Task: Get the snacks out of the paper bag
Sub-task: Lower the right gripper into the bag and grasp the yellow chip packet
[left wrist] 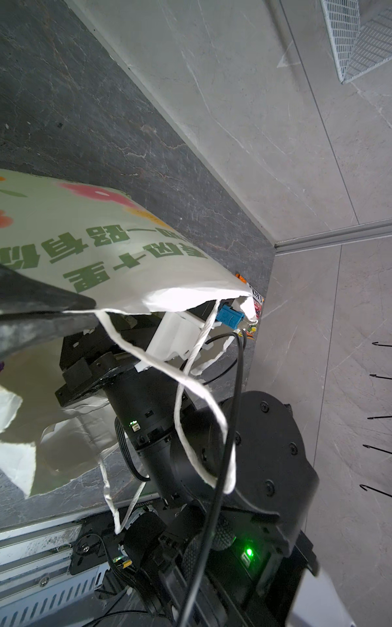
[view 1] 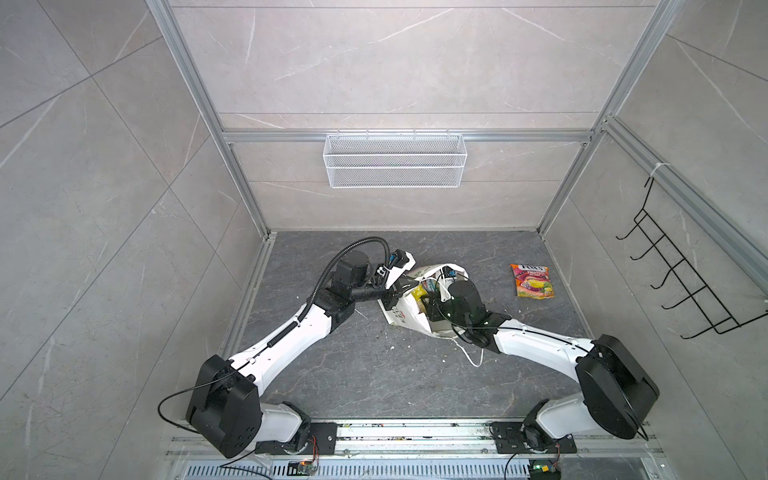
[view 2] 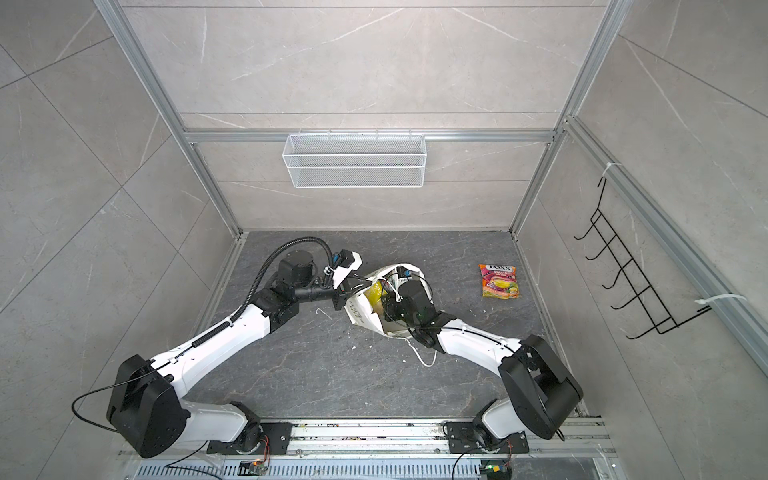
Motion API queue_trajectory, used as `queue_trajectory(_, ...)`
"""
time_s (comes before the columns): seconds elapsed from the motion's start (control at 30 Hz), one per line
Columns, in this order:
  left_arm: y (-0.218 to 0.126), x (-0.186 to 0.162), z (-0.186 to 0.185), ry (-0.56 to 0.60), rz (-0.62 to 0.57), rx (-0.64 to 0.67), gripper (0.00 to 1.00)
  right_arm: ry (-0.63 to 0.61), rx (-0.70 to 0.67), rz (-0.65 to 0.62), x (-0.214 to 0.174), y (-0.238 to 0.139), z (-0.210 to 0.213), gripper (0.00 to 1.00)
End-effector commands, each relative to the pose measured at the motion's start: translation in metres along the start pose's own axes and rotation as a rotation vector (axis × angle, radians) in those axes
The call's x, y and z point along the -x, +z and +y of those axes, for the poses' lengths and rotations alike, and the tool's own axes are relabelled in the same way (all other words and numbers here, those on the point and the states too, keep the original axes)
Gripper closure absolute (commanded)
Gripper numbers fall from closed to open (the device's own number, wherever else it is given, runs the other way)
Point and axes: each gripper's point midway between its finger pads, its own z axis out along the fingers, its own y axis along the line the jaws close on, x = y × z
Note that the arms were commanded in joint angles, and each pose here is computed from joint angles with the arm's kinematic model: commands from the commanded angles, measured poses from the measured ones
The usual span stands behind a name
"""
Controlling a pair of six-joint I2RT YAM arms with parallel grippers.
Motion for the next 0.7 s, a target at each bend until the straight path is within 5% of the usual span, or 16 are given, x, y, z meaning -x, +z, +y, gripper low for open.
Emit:
queue_trajectory(0.0, -0.006, 0.031, -0.009, 0.056, -0.081, -0.035, 1.00, -0.002, 0.036, -0.034, 0.013, 0.000, 0.011, 0.77)
queue_trajectory(0.23, -0.004, 0.029, -0.005, 0.056, -0.077, -0.015, 1.00, -0.007, 0.044, -0.053, 0.019, -0.021, 0.013, 0.90)
queue_trajectory(0.67, -0.006, 0.032, 0.019, 0.028, -0.091, 0.119, 1.00, -0.045, 0.044, -0.083, 0.021, -0.054, 0.010, 0.94)
